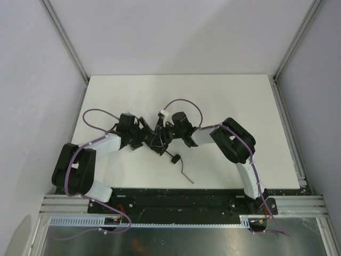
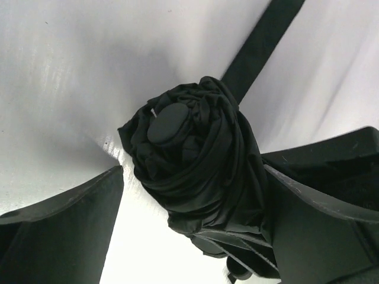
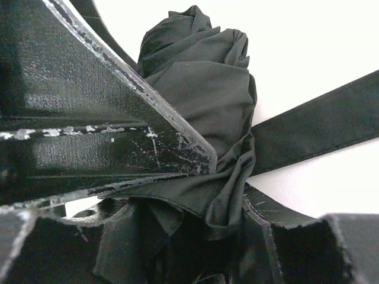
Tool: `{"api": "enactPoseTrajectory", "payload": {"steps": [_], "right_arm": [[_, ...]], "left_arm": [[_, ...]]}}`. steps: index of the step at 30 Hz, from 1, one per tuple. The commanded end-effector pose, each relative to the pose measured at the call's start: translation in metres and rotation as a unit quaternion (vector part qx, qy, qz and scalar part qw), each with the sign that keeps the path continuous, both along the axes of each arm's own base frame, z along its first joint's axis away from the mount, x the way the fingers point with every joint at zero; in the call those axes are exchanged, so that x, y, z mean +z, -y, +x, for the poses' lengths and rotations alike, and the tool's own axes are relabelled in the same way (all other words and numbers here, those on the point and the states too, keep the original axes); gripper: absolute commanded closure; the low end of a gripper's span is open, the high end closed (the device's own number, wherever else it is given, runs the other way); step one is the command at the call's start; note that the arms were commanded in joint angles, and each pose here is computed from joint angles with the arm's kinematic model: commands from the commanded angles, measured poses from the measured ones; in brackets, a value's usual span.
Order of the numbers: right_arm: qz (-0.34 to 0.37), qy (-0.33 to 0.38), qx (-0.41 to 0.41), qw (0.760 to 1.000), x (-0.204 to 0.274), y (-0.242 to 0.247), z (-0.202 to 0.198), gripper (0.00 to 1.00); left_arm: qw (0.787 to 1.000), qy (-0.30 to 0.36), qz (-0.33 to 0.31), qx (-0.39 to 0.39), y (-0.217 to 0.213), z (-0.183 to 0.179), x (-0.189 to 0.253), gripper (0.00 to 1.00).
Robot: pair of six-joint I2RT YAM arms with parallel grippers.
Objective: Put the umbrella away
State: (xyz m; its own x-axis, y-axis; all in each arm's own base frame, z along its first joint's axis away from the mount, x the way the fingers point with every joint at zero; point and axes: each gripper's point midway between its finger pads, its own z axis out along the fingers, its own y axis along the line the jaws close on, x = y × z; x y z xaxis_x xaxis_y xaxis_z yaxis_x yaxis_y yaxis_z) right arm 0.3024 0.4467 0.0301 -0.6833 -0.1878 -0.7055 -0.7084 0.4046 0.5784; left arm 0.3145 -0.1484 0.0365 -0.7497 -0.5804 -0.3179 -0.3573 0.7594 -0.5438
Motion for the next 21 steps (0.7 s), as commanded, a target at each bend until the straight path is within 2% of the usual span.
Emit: {"api": "enactPoseTrajectory", "payload": {"steps": [1,9,16,18,19,21], "right_arm": [[-0.080,-0.192,0.025,0.978,-0.092,0.049,-0.057,1.00],[-0.046,-0.214,0.046,0.975,-0.079,0.048,-0.056,1.00],[-0.052,-0.200,0.053,0.977,-0.068,0.047,-0.052,1.00],[-0.062,-0.179,0.042,0.981,-0.060,0.047,-0.044,0.99],[-0.069,-0.166,0.034,0.983,-0.055,0.048,-0.038,0.97],[-0.078,-0.137,0.020,0.987,-0.042,0.046,-0.028,0.91]], "left_arm": [[0.997,-0.067,0.024,-0.035,-0.003,-0.039,-0.032,0.04],[0.995,-0.096,0.011,-0.037,0.002,-0.044,-0.050,0.29],[0.993,-0.106,0.012,-0.040,0.003,-0.048,-0.060,0.67],[0.993,-0.112,0.012,-0.039,0.002,-0.051,-0.063,0.87],[0.992,-0.117,0.011,-0.038,0.002,-0.053,-0.065,0.93],[0.991,-0.126,0.007,-0.038,0.003,-0.057,-0.068,0.98]]}}
